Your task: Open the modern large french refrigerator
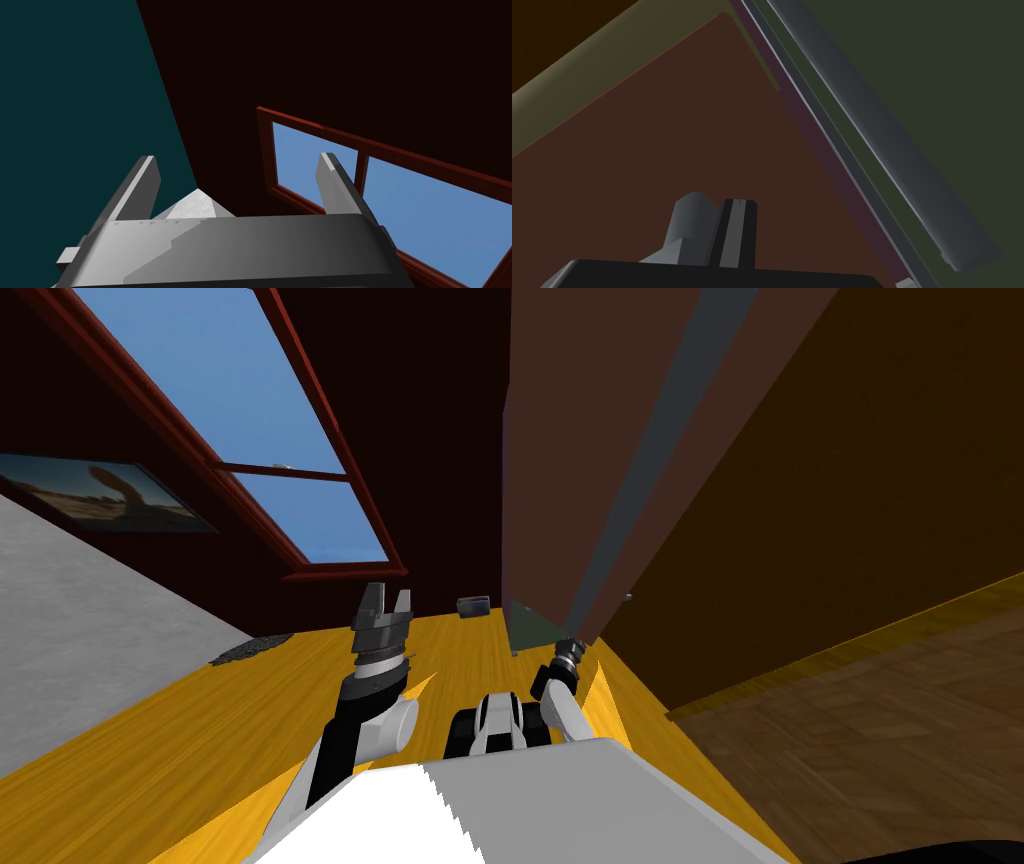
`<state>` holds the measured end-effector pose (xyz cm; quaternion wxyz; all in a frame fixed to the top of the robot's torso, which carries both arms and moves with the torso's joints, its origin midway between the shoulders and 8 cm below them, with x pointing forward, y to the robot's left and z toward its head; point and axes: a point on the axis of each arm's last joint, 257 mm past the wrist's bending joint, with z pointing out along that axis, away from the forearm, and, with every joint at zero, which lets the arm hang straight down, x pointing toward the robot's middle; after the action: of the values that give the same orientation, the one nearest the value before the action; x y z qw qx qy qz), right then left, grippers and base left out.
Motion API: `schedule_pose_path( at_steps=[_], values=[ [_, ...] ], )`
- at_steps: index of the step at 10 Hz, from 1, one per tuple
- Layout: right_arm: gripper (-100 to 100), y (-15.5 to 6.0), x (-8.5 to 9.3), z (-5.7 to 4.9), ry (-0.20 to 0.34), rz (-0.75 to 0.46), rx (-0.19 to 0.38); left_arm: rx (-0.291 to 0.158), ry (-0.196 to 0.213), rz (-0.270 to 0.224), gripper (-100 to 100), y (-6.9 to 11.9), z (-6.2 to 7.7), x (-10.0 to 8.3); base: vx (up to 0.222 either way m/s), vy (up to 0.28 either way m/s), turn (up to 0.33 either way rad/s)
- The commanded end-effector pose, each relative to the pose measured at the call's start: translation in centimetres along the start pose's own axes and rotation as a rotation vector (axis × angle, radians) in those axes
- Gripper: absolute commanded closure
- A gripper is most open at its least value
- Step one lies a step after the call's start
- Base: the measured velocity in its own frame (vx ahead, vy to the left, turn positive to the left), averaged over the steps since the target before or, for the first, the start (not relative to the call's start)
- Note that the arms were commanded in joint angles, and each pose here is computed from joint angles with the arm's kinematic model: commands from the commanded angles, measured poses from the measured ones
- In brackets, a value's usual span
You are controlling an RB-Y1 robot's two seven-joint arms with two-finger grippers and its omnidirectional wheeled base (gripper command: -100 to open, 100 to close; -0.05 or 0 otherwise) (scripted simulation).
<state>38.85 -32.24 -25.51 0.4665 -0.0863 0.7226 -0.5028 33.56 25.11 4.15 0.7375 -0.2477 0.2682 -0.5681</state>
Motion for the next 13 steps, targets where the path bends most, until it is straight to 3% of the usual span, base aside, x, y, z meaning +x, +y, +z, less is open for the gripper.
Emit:
schedule_pose_path(
  at_steps=[1,2,3,4,5,6,7,8,9,13],
  values=[
    [100,-0.6,-0.4,2.6,0.011,0.008,0.026,0.0,0.0,0.0,0,0.0,0.0,0.0,-0.06,0.167,-0.035],
    [100,-0.7,1.4,4.1,0.055,-0.005,0.033,0.0,0.0,0.0,0,0.0,0.0,0.0,-0.078,0.241,-0.057],
    [100,-1.1,0.1,4.8,0.038,0.01,0.046,0.0,0.0,0.0,0,0.0,0.0,0.0,-0.089,0.197,-0.049],
    [100,-1.5,1.6,6.5,0.081,0.005,0.058,0.0,0.0,0.0,0,0.0,0.0,0.0,-0.108,0.228,-0.053],
    [100,-2.0,-0.1,7.2,0.059,0.025,0.07,0.0,0.0,0.0,0,0.0,0.0,0.0,-0.088,0.198,-0.043],
    [100,-2.2,1.6,8.8,0.107,0.018,0.076,0.0,0.0,0.0,0,0.0,0.0,0.0,-0.111,0.231,-0.064],
    [100,-2.9,0.0,9.4,0.087,0.04,0.09,0.0,0.0,0.0,0,0.0,0.0,0.0,-0.099,0.184,-0.037],
    [100,-3.1,1.8,10.8,0.137,0.036,0.093,0.0,0.0,0.0,0,0.0,0.0,0.0,-0.094,0.18,-0.033],
    [-100,-3.2,-0.1,9.5,0.118,0.034,0.082,0.0,0.0,0.0,0,0.0,0.0,0.0,-0.052,0.064,-0.005],
    [-100,-3.8,-1.9,8.8,0.12,0.035,0.083,0.0,0.0,0.0,0,0.0,0.0,0.0,-0.001,-0.077,0.015]
  ],
)
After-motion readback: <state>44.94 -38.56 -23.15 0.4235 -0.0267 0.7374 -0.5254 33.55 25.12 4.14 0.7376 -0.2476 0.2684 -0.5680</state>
